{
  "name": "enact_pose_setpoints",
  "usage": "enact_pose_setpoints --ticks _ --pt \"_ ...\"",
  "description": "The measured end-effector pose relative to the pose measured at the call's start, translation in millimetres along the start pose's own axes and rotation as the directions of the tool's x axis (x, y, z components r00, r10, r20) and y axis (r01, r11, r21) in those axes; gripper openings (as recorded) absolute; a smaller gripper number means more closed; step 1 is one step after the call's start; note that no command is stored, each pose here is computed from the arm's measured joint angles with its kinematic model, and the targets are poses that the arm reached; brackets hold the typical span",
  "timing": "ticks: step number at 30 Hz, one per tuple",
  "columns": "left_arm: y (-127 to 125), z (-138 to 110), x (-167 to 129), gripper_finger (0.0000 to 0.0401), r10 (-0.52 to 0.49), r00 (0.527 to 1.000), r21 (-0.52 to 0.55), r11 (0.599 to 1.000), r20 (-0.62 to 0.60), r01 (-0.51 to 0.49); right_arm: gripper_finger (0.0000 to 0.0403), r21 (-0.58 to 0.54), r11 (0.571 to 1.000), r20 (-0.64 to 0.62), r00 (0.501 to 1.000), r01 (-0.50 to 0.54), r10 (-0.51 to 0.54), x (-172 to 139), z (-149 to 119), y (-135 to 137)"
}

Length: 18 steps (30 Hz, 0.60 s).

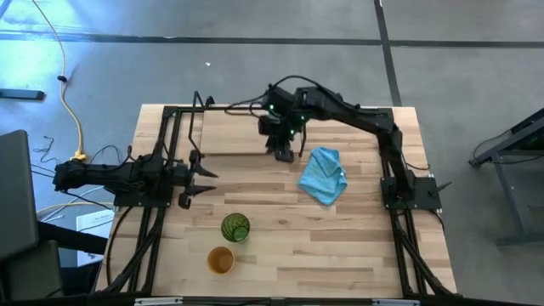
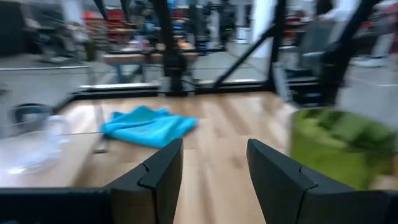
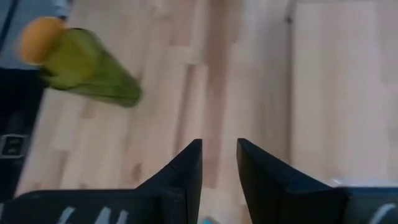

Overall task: Stack small to large cups/mugs on shelf
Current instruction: Put the yellow cup on the shelf

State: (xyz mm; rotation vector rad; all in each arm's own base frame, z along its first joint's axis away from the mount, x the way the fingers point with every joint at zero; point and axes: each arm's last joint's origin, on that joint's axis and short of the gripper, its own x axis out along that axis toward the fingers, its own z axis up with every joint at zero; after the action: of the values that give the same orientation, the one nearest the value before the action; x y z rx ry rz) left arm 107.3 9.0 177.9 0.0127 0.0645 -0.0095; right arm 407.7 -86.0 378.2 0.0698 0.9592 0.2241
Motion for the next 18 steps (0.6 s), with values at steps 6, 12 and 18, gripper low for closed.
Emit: enact_pose_setpoints --ticks 6,12,18 --pt "-7.2 19.5 -6.4 0.0168 -0.239 0.97 -0.129 0.964 -0.035 0.233 0.0092 -0.088 0.995 0.009 0.998 -0.057 0.058 -1.1 7.0 45.0" --pt "-11.1 21.8 -8.9 0.0168 -0.368 0.928 -0.273 0.9 -0.052 0.341 0.0092 -0.138 0.984 0.007 0.994 -0.11 0.112 -1.2 10.0 85.5" --pt "-10.2 22.7 -8.4 0.0168 -0.34 0.939 -0.323 0.895 -0.044 0.309 0.0092 -0.238 0.957 -0.006 0.986 -0.164 0.167 2.2 10.4 125.2"
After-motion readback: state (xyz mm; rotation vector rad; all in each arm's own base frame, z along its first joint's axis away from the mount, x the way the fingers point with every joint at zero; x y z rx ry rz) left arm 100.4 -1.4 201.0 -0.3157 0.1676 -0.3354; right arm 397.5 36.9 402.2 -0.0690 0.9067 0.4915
